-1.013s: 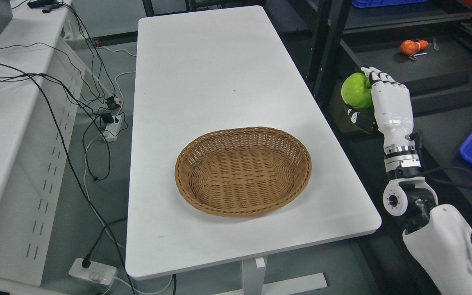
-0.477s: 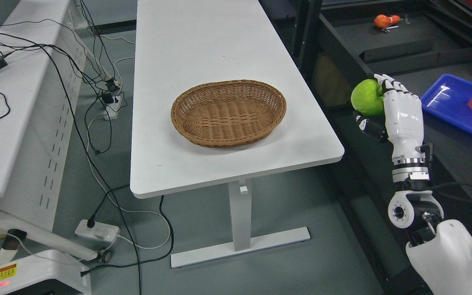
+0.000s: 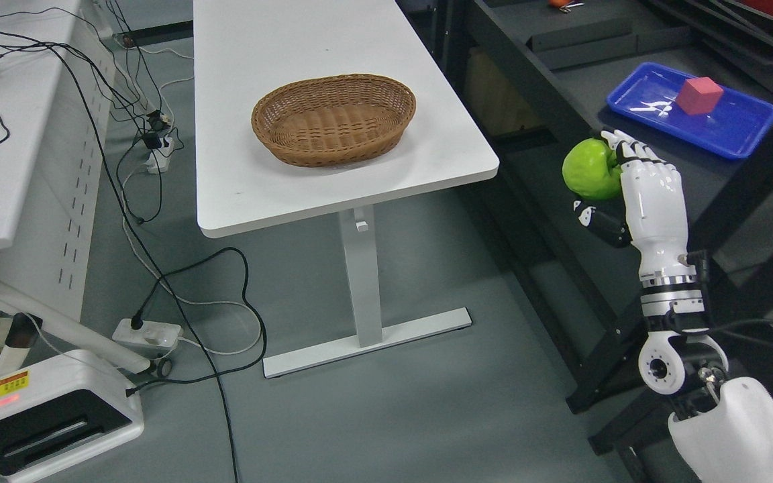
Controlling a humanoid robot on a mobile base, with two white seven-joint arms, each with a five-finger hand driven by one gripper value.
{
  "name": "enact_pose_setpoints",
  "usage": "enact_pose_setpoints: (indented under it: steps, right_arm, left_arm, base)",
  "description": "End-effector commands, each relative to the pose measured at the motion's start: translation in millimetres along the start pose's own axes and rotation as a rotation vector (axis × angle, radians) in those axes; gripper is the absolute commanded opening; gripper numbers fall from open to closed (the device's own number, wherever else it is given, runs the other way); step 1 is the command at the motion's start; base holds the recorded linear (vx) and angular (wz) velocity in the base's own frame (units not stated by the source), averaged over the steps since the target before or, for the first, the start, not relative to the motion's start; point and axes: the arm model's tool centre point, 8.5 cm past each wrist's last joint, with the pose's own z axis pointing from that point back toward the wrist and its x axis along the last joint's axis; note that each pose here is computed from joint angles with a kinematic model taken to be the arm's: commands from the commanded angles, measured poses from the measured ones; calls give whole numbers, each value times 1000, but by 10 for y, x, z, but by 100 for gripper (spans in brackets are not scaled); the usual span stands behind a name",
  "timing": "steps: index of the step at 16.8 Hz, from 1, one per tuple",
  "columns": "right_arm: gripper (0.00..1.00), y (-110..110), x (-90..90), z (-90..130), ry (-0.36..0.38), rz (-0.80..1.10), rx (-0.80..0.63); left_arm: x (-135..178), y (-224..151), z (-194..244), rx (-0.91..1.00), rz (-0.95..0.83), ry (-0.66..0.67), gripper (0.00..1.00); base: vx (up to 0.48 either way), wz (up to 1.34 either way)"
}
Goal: Place green apple on left shelf middle layer
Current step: 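Carry the held apple toward the shelf tray while the robot turns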
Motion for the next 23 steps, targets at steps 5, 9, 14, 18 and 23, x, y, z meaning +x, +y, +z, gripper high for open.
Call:
enact_pose_setpoints:
  steps: [5, 9, 14, 18, 23]
  right_arm:
    - [0, 2, -22, 85, 38, -25, -5]
    - [0, -75, -134, 97, 69, -11, -23]
    - [0, -67, -146, 114, 78, -9, -20]
    - [0, -41, -153, 154, 82, -9, -8]
    - [0, -15, -153, 194, 78, -10, 5]
  left_arm:
    - [77, 116, 13, 19, -3, -11, 100]
    - [77, 116, 13, 19, -3, -11, 100]
    - [77, 116, 13, 19, -3, -11, 100]
    - [77, 116, 13, 19, -3, -11, 100]
    - [77, 116, 13, 19, -3, -11, 100]
  base:
    - [-355, -414]
    - [-98, -1276]
    - [167, -1609]
    - [284, -697]
    - [314, -243]
